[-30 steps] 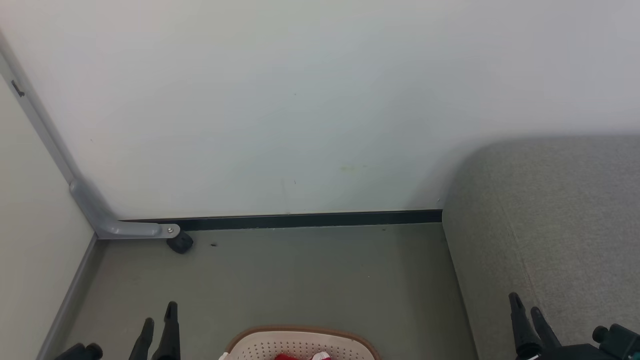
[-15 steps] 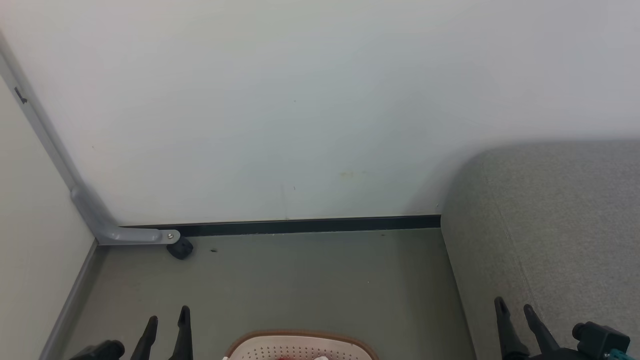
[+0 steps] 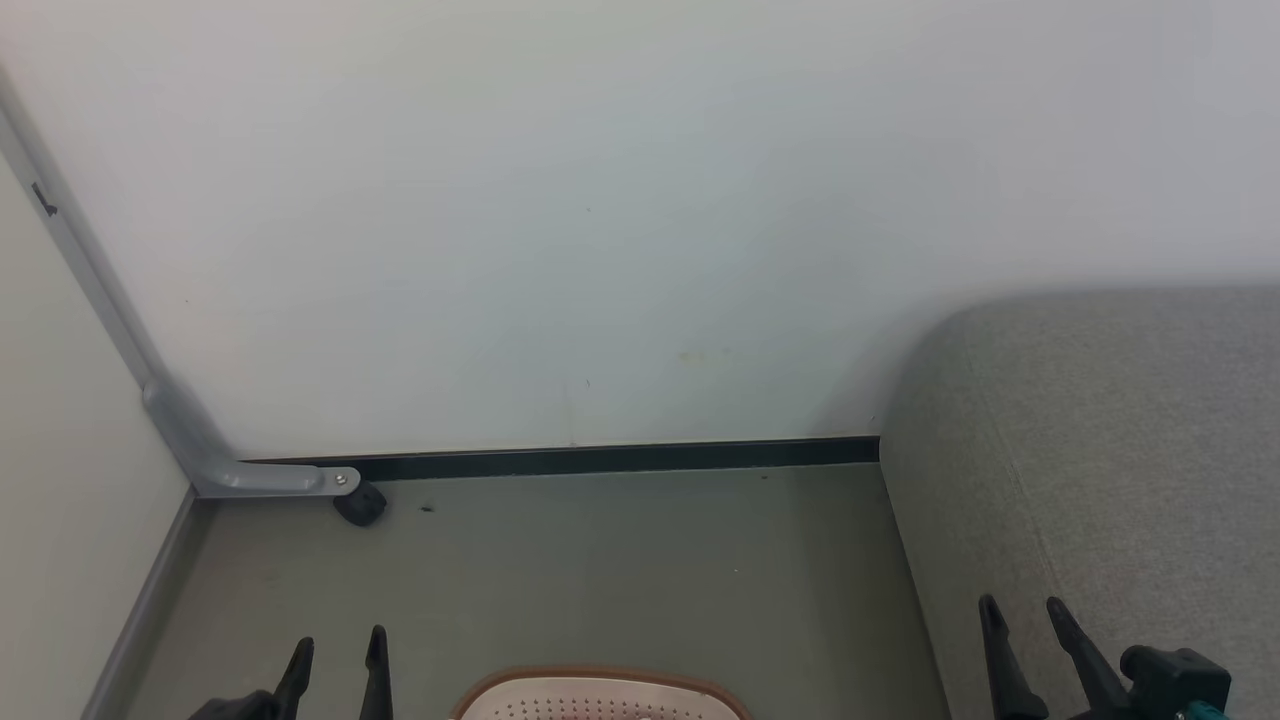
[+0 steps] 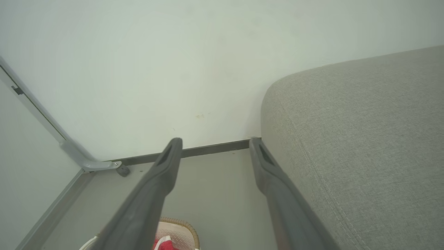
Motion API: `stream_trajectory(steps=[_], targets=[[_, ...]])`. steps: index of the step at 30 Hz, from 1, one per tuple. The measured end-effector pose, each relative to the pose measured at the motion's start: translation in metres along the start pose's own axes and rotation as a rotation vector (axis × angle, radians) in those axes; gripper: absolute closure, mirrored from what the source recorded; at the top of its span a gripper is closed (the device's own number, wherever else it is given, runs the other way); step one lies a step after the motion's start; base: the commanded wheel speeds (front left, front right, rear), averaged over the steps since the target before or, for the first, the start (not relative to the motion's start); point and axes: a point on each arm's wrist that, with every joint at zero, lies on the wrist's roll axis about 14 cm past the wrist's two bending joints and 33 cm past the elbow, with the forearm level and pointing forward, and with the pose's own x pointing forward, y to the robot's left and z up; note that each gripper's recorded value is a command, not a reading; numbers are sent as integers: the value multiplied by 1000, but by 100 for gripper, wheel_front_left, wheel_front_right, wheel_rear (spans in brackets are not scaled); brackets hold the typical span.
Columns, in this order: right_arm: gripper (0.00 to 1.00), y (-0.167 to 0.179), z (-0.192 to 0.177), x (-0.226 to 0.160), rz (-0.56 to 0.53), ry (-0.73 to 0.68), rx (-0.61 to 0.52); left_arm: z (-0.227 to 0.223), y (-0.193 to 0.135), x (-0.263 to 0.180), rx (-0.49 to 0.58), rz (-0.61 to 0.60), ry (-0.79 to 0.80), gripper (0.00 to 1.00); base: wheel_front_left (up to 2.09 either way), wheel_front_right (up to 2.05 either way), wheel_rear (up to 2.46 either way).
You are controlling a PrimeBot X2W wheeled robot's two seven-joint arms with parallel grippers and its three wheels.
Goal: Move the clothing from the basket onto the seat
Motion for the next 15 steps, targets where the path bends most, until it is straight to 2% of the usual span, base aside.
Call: stream_trajectory(steps=[15], targets=[[0,7,14,-3,30,-84,-213,-4,-6,-3,207,-23,-31,0,0,0,0]])
